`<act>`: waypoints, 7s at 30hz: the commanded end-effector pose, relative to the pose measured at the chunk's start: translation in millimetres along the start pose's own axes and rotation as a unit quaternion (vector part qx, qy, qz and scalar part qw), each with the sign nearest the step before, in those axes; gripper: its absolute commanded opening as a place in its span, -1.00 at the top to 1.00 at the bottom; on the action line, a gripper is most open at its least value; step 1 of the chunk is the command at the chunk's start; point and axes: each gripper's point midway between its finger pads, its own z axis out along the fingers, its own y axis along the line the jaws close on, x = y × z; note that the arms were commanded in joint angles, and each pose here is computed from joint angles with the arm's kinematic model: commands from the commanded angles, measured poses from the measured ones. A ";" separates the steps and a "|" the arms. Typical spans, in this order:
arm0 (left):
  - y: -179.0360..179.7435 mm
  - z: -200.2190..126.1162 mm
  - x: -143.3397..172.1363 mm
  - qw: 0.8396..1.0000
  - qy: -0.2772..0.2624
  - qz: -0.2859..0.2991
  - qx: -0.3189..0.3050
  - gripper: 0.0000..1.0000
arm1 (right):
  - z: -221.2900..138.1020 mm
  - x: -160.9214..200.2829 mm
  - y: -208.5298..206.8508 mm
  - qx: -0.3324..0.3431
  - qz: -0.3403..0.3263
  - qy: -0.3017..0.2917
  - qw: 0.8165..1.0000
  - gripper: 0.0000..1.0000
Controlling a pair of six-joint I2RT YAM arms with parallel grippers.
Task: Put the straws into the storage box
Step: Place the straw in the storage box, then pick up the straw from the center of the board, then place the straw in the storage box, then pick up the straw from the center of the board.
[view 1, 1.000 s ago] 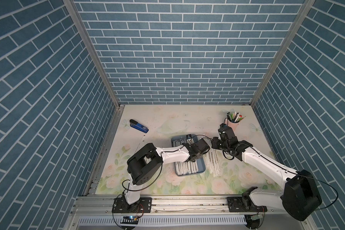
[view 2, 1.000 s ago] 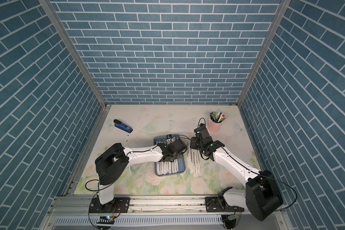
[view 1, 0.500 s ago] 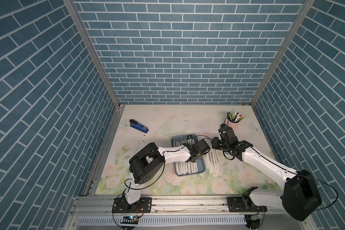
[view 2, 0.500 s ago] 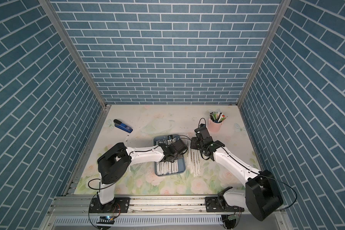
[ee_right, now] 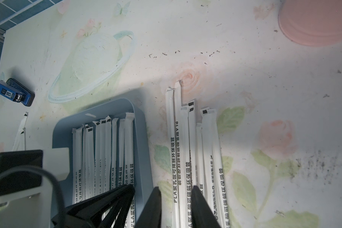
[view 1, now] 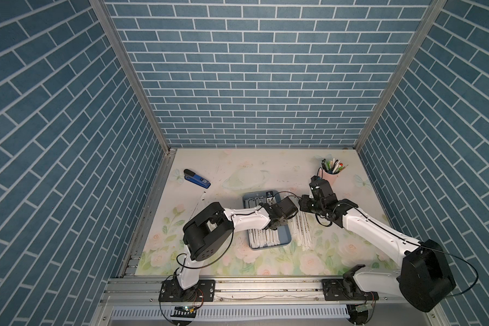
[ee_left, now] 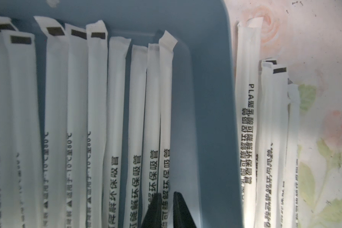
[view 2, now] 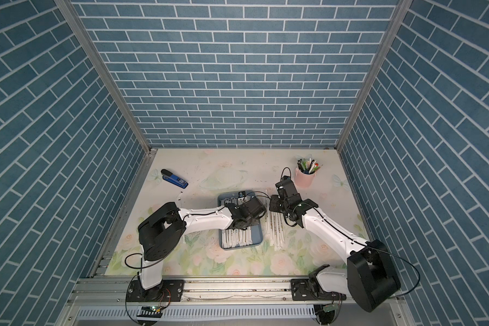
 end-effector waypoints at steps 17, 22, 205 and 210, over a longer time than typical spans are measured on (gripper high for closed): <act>79.8 -145.9 -111.2 0.975 -0.216 0.032 -0.032 -0.04 | -2.5 63.5 -61.4 0.094 -0.077 0.118 0.986 0.49; 138.7 -170.3 -124.8 0.965 -0.259 -0.005 -0.034 -0.23 | 1.4 73.7 -67.9 0.093 -0.080 0.142 0.982 0.49; 312.2 -54.1 -53.4 0.980 -0.021 -0.083 -0.181 0.43 | 20.7 41.5 101.3 -0.032 -0.116 0.049 0.992 0.62; 319.1 -45.6 -39.6 0.977 0.006 -0.076 -0.197 0.80 | 20.7 39.7 103.9 -0.033 -0.117 0.047 0.991 0.62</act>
